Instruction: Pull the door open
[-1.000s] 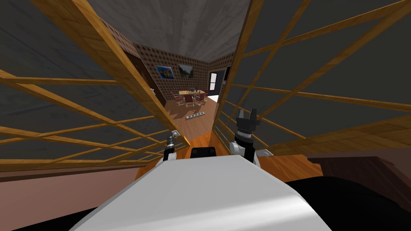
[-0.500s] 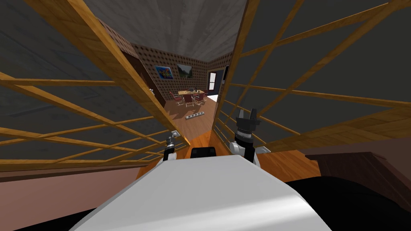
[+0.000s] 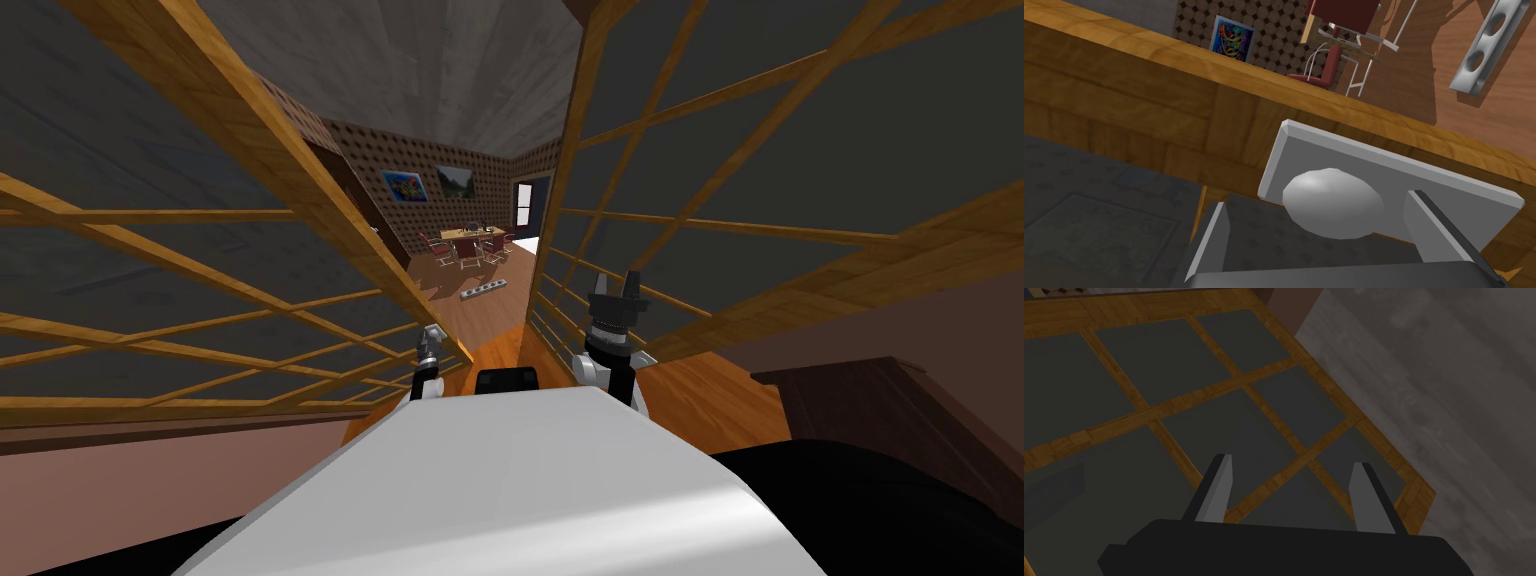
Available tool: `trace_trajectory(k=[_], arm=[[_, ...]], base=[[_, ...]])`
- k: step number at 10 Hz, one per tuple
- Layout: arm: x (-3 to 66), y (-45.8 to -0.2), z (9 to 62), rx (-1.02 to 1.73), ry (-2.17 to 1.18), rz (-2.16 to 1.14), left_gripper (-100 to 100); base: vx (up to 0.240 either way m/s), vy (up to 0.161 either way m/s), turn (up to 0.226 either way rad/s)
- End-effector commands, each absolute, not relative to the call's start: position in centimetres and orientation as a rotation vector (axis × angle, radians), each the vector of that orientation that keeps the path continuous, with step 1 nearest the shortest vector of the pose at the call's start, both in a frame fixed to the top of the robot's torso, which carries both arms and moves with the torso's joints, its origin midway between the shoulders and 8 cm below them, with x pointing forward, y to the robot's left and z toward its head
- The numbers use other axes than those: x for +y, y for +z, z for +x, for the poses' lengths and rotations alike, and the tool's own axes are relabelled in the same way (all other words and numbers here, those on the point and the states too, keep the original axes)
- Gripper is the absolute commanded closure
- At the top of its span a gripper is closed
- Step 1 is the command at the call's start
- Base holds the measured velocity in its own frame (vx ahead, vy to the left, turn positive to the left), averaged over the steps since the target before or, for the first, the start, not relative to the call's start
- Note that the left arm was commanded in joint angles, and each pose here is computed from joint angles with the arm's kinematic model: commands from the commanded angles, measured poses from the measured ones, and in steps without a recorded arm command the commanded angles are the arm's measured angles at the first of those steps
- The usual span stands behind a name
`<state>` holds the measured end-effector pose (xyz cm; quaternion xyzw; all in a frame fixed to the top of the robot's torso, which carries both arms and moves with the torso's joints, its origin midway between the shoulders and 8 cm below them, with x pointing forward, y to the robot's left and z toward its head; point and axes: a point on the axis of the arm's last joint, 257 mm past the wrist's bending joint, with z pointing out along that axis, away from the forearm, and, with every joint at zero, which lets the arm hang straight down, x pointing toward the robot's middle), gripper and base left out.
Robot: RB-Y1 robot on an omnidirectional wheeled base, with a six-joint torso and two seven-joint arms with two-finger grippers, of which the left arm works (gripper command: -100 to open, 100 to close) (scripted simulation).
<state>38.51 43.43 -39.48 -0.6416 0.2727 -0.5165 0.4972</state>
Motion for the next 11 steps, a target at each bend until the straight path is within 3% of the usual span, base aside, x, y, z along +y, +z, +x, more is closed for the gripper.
trace_trajectory(k=[1,11], arm=[[43.23,-39.45,38.71,0.602,-1.299,-1.589,-100],[42.26,-39.4,39.59,0.292,-1.531,-1.747,-100]], base=[[-0.064,-0.009,-0.06],[-0.059,0.007,-0.033]])
